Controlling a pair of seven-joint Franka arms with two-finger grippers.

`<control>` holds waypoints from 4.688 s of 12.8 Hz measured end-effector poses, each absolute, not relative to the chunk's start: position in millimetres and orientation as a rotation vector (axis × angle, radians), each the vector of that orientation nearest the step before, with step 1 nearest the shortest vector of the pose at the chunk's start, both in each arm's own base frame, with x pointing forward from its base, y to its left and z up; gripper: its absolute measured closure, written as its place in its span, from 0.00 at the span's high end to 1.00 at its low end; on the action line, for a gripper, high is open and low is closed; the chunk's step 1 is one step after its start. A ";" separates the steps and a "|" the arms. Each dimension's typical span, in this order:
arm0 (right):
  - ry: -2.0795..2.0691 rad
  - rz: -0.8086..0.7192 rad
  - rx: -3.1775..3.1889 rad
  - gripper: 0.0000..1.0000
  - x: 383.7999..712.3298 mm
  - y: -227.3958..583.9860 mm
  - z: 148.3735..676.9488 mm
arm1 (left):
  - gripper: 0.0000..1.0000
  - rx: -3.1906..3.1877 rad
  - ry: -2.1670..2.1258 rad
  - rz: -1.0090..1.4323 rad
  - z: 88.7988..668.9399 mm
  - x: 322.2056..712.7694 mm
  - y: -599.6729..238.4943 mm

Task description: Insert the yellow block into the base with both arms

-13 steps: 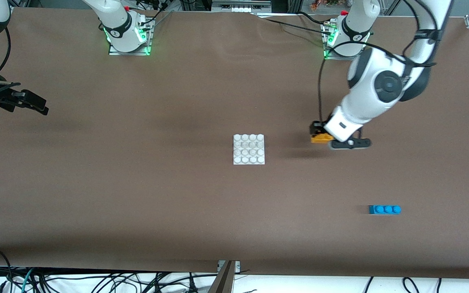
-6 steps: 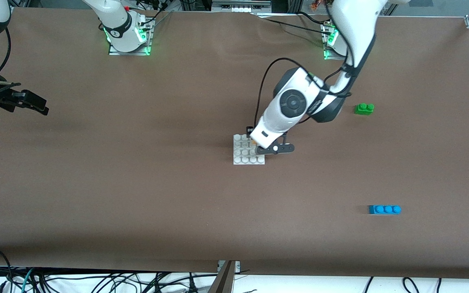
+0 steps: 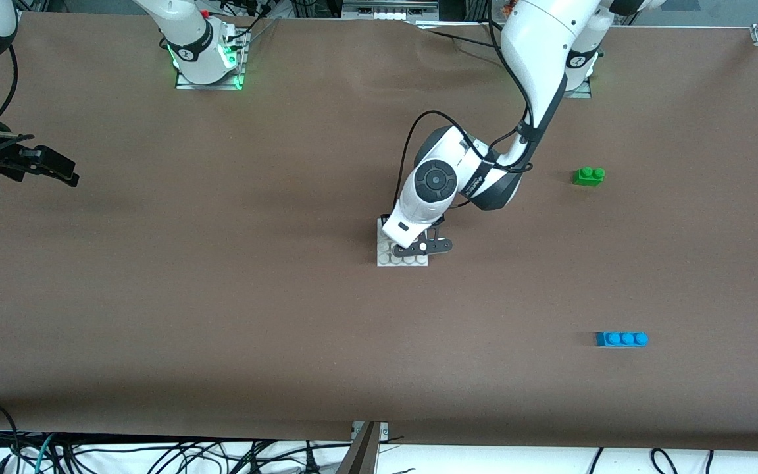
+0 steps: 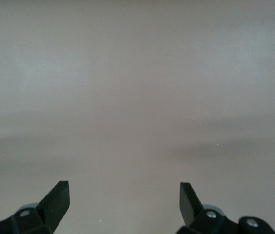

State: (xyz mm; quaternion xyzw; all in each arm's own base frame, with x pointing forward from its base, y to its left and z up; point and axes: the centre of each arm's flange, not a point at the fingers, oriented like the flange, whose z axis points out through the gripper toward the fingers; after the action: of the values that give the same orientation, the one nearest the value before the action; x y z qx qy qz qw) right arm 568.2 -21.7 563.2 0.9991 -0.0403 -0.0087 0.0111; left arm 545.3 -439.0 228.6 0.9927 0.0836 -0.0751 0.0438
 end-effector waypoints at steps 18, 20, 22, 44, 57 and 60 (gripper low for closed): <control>-0.126 -0.027 3.117 1.00 568.3 -21.7 563.1 | 0.74 3.038 0.266 -0.222 202.3 539.9 -448.3; -0.126 -0.027 3.117 1.00 568.3 -21.7 563.1 | 0.95 3.037 0.270 -0.220 202.2 540.4 -448.2; -0.126 -0.028 3.117 1.00 568.3 -21.7 563.1 | 1.00 3.029 0.275 -0.205 206.7 543.3 -450.0; -0.124 -0.031 3.117 1.00 568.5 -21.1 563.5 | 1.00 3.118 -0.177 -0.044 595.7 540.8 -83.1; -0.123 -0.035 3.117 1.00 568.2 -20.8 563.3 | 1.00 3.124 -0.083 -0.077 596.3 543.6 -70.8; -0.123 -0.036 3.117 1.00 568.1 -20.8 563.2 | 1.00 3.124 -0.089 -0.092 599.3 541.8 -72.5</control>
State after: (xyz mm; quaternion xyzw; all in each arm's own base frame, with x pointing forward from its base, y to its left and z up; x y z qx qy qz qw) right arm 568.1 -20.8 563.2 0.9991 -0.0395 -0.0114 0.0111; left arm 541.8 -72.5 599.3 0.9991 -0.0285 -0.0294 0.0074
